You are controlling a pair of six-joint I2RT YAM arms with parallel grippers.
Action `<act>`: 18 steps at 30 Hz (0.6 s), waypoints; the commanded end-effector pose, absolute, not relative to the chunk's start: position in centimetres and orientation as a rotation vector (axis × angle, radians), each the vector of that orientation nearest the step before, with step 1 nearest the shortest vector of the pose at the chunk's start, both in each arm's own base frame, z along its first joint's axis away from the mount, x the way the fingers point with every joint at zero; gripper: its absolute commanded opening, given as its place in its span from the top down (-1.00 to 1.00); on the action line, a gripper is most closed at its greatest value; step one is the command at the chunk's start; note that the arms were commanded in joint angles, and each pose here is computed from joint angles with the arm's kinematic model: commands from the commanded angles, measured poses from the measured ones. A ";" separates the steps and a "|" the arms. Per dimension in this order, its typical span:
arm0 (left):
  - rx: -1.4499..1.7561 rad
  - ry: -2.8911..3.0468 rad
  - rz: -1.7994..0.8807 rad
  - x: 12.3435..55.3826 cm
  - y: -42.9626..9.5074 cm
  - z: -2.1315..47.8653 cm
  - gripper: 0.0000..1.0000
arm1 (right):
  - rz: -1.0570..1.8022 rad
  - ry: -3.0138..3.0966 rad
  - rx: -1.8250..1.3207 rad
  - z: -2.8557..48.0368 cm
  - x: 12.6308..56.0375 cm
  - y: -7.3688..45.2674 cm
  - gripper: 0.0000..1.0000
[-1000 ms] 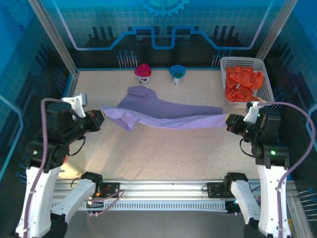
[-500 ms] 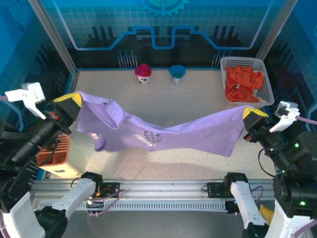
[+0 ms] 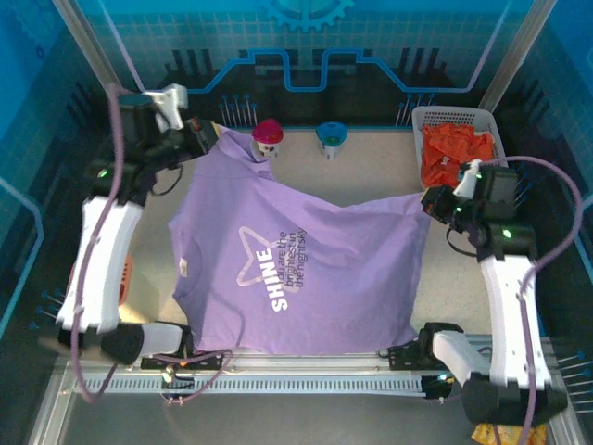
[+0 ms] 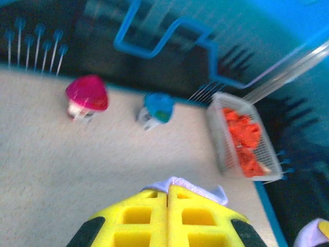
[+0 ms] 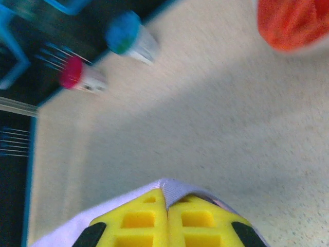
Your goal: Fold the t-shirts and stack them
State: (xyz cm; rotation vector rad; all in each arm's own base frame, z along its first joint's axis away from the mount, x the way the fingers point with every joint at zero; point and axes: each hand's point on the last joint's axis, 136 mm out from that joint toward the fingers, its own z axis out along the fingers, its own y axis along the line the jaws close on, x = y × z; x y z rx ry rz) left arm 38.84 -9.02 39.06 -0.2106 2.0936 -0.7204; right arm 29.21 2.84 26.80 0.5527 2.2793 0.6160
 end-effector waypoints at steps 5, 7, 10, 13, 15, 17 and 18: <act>-0.269 2.145 -0.745 48.8 -8.4 30.5 1.00 | 0.653 2.290 0.557 21.6 38.3 3.3 1.00; -0.263 2.171 -0.756 51.0 -8.6 28.6 1.00 | 0.644 2.303 0.553 20.6 40.5 3.2 1.00; -0.271 2.200 -0.763 53.9 -8.6 26.3 1.00 | 0.663 2.319 0.542 19.1 43.6 3.3 1.00; -0.275 2.218 -0.804 55.8 -8.8 24.9 1.00 | 0.666 2.342 0.517 17.6 45.9 3.4 1.00; -0.270 2.227 -0.808 56.3 -8.9 24.2 1.00 | 0.681 2.340 0.506 16.8 46.8 3.3 1.00; -0.256 2.229 -0.803 56.2 -9.0 23.8 1.00 | 0.686 2.344 0.506 16.2 47.2 3.0 1.00; -0.250 2.228 -0.795 56.1 -8.9 23.6 1.00 | 0.685 2.349 0.510 15.9 47.3 2.8 1.00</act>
